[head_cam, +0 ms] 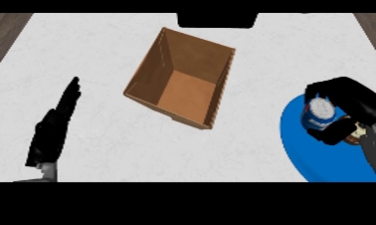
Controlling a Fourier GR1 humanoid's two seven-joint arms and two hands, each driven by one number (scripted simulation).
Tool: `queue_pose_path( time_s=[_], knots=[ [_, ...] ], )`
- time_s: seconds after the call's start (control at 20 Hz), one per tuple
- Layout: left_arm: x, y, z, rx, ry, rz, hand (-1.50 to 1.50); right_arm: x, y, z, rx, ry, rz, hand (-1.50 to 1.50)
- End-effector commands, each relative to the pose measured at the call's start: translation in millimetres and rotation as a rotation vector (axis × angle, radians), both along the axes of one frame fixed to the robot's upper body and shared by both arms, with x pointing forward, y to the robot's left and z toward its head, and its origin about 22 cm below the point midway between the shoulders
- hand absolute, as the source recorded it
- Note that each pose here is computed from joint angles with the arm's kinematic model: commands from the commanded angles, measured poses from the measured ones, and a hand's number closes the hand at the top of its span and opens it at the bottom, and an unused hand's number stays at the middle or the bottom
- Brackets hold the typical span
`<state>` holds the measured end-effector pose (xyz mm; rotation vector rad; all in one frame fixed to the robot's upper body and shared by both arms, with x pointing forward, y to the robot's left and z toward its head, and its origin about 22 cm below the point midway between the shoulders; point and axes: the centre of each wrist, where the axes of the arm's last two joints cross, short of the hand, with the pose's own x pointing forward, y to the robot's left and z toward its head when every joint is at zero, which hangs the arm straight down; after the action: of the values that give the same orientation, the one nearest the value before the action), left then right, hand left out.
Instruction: Pick the can from the plate and place it in the cardboard box
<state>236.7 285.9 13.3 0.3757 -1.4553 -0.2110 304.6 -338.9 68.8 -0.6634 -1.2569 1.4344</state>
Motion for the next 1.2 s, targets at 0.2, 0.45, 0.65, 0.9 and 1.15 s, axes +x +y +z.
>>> queue_pose_path(
  time_s=[0.2, 0.45, 0.65, 0.9, 1.15],
  knots=[
    [-0.1, -14, -4, 0.0, 0.007, -0.013, 0.0, 78, 16, 21, -0.053, -0.136, 0.119, 1.5],
    [3.6, -11, -18, -0.007, 0.012, 0.018, 0.0, 82, 8, 16, -0.061, -0.251, 0.124, 1.5],
    [2.0, 2, -19, -0.021, 0.008, 0.005, 0.0, 94, 2, 51, 0.05, -0.285, 0.122, 1.5],
    [-1.2, 16, -8, -0.003, 0.015, 0.024, 0.0, 95, 18, 77, 0.431, -0.31, 0.283, 1.5],
    [6.8, -7, -4, 0.018, 0.004, 0.016, 0.0, 95, 44, 113, 0.608, -0.28, 0.416, 1.5]
  ],
)
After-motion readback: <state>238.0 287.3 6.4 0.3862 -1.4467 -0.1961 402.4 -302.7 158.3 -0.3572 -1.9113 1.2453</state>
